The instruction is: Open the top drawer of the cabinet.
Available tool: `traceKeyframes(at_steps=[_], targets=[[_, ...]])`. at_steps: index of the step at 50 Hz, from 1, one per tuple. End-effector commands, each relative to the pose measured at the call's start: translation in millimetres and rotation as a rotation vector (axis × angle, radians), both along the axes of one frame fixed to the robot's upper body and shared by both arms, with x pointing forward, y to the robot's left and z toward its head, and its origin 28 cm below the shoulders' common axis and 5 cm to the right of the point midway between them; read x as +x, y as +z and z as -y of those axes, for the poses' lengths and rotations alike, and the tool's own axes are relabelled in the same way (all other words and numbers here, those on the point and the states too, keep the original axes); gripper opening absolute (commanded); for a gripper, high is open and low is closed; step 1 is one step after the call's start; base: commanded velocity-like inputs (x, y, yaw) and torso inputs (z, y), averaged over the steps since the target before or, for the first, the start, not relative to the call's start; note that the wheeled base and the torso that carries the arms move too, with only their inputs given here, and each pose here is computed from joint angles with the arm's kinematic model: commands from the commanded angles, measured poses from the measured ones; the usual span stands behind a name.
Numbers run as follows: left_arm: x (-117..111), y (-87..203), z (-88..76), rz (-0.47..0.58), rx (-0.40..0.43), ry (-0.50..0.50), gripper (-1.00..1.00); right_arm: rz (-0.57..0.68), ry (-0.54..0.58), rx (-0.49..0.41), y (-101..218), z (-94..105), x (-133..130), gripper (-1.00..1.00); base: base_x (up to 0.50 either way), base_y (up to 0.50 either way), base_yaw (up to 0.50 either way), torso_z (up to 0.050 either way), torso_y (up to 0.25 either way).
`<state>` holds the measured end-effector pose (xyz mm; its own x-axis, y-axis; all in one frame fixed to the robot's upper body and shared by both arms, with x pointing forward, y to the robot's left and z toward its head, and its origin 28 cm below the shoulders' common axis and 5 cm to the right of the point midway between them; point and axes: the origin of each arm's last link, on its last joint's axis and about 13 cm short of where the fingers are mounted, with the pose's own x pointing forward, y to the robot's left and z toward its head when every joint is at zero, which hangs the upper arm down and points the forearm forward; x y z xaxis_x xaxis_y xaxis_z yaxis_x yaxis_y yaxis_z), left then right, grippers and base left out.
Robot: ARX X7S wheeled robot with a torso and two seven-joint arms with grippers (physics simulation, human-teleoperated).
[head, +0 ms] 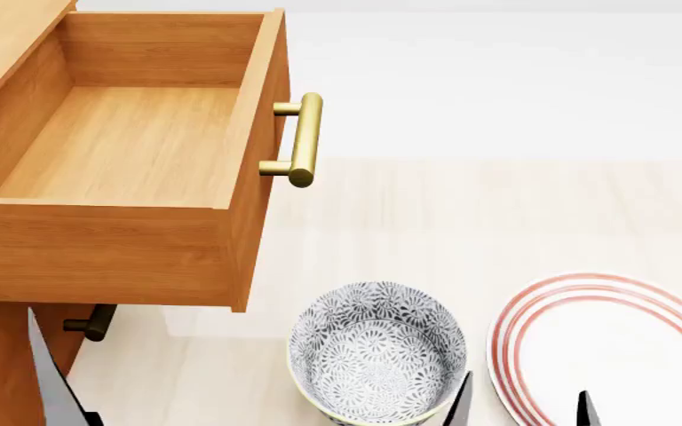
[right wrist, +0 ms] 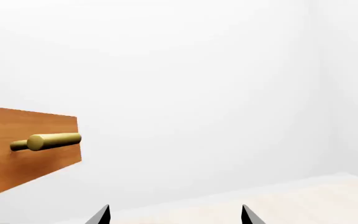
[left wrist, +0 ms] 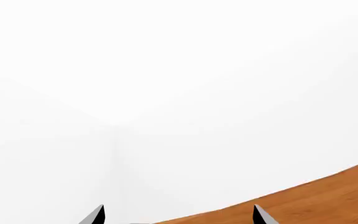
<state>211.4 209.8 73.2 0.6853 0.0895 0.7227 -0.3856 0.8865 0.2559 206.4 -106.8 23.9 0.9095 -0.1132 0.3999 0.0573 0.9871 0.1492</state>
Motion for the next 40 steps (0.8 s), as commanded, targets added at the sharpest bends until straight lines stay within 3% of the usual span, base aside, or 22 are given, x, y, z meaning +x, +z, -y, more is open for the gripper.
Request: traceKeyframes(at_steps=[1,6,9,11,12,19,22,29,31,34,36,38,40], targets=[[4.9,17.3,-20.6,0.252,-0.024,0.231,1.0,0.238,-0.19,0.023,16.1,11.4,-0.9,1.0,0.0,0.0,0.0,0.0,0.0],[10.8,25.5,-30.1,0.276,-0.041,0.304,1.0,0.288,-0.284,0.05,20.3,19.2,1.0,1.0,0.0,0.0,0.0,0.0,0.0],[10.3,35.1,-39.5,0.337,-0.094,0.42,1.0,0.338,-0.356,0.063,28.6,26.1,3.0,1.0,0.0,0.0,0.0,0.0,0.0],[8.5,46.4,-49.6,0.388,-0.152,0.521,1.0,0.402,-0.389,0.059,36.2,32.1,5.3,1.0,0.0,0.0,0.0,0.0,0.0],[9.6,52.7,-56.6,0.398,-0.159,0.551,1.0,0.491,-0.385,0.026,42.6,35.0,5.9,1.0,0.0,0.0,0.0,0.0,0.0],[8.3,72.0,-77.9,0.49,-0.204,0.664,1.0,0.698,-0.483,0.006,77.4,54.8,12.7,1.0,0.0,0.0,0.0,0.0,0.0],[7.7,84.3,-91.1,0.532,-0.231,0.734,1.0,0.809,-0.539,-0.053,92.6,62.5,12.8,1.0,0.0,0.0,0.0,0.0,0.0],[0.2,100.4,-105.9,0.614,-0.214,0.787,1.0,0.932,-0.634,-0.086,112.0,80.9,11.4,1.0,0.0,0.0,0.0,0.0,0.0],[-1.0,103.2,-111.0,0.64,-0.194,0.816,1.0,1.038,-0.677,-0.194,123.8,88.4,7.1,1.0,0.0,0.0,0.0,0.0,0.0],[-3.9,109.0,-117.5,0.663,-0.198,0.872,1.0,1.076,-0.728,-0.177,137.5,97.9,0.6,1.0,0.0,0.0,0.0,0.0,0.0],[-5.0,110.0,-119.9,0.673,-0.187,0.889,1.0,1.125,-0.738,-0.252,141.3,99.7,-1.6,1.0,0.0,0.0,0.0,0.0,0.0],[-7.0,111.1,-123.7,0.69,-0.164,0.9,1.0,1.115,-0.751,-0.22,141.1,102.0,-3.0,1.0,0.0,0.0,0.0,0.0,0.0],[-8.2,112.2,-125.0,0.71,-0.137,0.898,1.0,1.134,-0.772,-0.243,142.7,103.7,-4.1,1.0,0.0,0.0,0.0,0.0,0.0]])
